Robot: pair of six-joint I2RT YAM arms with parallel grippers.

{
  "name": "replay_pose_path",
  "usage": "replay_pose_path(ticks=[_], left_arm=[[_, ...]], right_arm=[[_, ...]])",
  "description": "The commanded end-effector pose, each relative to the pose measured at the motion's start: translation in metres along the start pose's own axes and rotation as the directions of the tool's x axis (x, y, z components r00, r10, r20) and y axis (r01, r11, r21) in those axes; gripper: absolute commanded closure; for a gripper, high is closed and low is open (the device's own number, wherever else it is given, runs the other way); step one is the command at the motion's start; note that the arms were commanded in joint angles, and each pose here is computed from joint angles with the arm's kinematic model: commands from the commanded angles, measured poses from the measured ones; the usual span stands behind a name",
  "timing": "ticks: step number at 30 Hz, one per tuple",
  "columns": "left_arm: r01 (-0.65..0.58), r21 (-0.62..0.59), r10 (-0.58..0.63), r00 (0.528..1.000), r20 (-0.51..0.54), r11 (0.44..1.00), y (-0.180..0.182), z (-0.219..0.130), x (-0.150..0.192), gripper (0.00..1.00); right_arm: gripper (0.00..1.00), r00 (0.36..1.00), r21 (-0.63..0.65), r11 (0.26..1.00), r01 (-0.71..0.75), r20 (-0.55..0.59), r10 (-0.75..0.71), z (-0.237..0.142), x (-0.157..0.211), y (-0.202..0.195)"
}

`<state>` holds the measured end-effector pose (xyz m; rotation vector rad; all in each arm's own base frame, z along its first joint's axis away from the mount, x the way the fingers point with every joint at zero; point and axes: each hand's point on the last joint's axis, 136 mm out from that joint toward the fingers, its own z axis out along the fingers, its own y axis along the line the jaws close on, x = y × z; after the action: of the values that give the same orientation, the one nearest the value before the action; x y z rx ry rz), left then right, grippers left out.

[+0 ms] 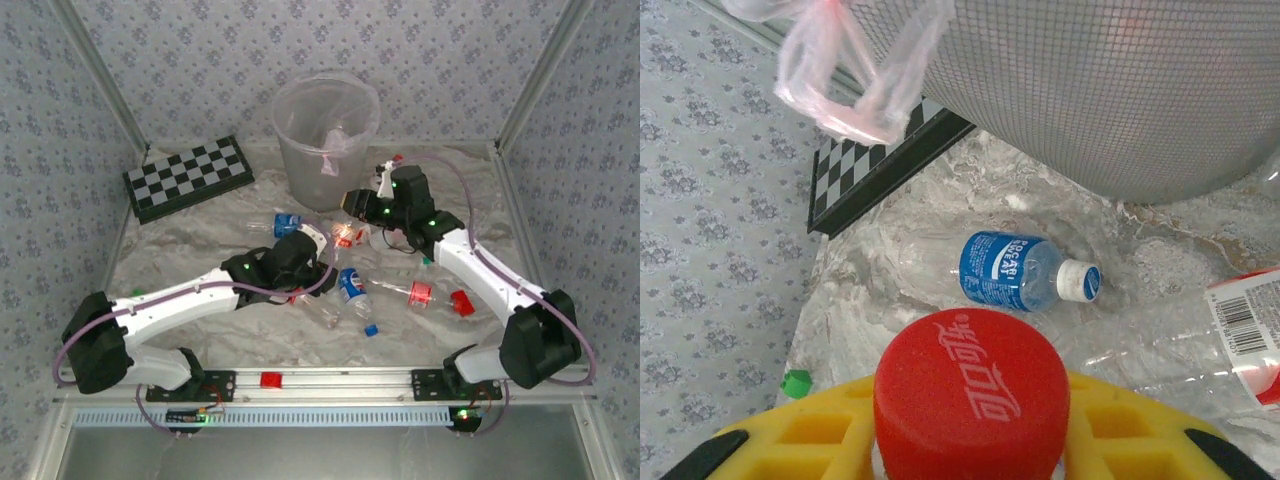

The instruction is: Put the plastic bottles in the bin

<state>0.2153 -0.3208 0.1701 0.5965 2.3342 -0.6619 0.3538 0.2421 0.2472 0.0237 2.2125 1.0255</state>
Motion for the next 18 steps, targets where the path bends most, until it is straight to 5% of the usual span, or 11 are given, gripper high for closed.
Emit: replay_pose_path(ticks=[1, 4, 6, 12, 18], left_arm=[[0.038, -0.007, -0.037, 0.996, 0.083, 0.999, -0.002, -0.014, -0.026, 0.36], [0.094, -0.047, -0.089, 0.992, 0.091, 0.995, 0.008, -0.026, -0.036, 0.14], [0.121, -0.050, -0.115, 0.987, 0.109, 0.991, 0.012, -0.034, -0.040, 0.08], [0.291, -0.146, -0.273, 0.953, 0.131, 0.946, 0.059, -0.050, -0.020, 0.06], [0.593, -0.101, -0.575, 0.802, 0.160, 0.799, 0.098, -0.065, 0.010, 0.09]], right_arm=[[0.72, 0.996, 0.035, 0.996, 0.087, 0.009, -0.087, -0.026, -0.010, 0.012], [0.75, 0.984, 0.083, 0.983, 0.164, 0.057, -0.169, -0.054, -0.031, 0.027], [0.75, 0.971, 0.132, 0.968, 0.213, 0.085, -0.225, -0.072, -0.045, 0.033], [0.82, 0.896, 0.232, 0.918, 0.321, 0.239, -0.373, -0.123, -0.107, 0.061], [0.94, 0.806, 0.139, 0.908, 0.396, 0.422, -0.416, -0.160, -0.177, 0.119]])
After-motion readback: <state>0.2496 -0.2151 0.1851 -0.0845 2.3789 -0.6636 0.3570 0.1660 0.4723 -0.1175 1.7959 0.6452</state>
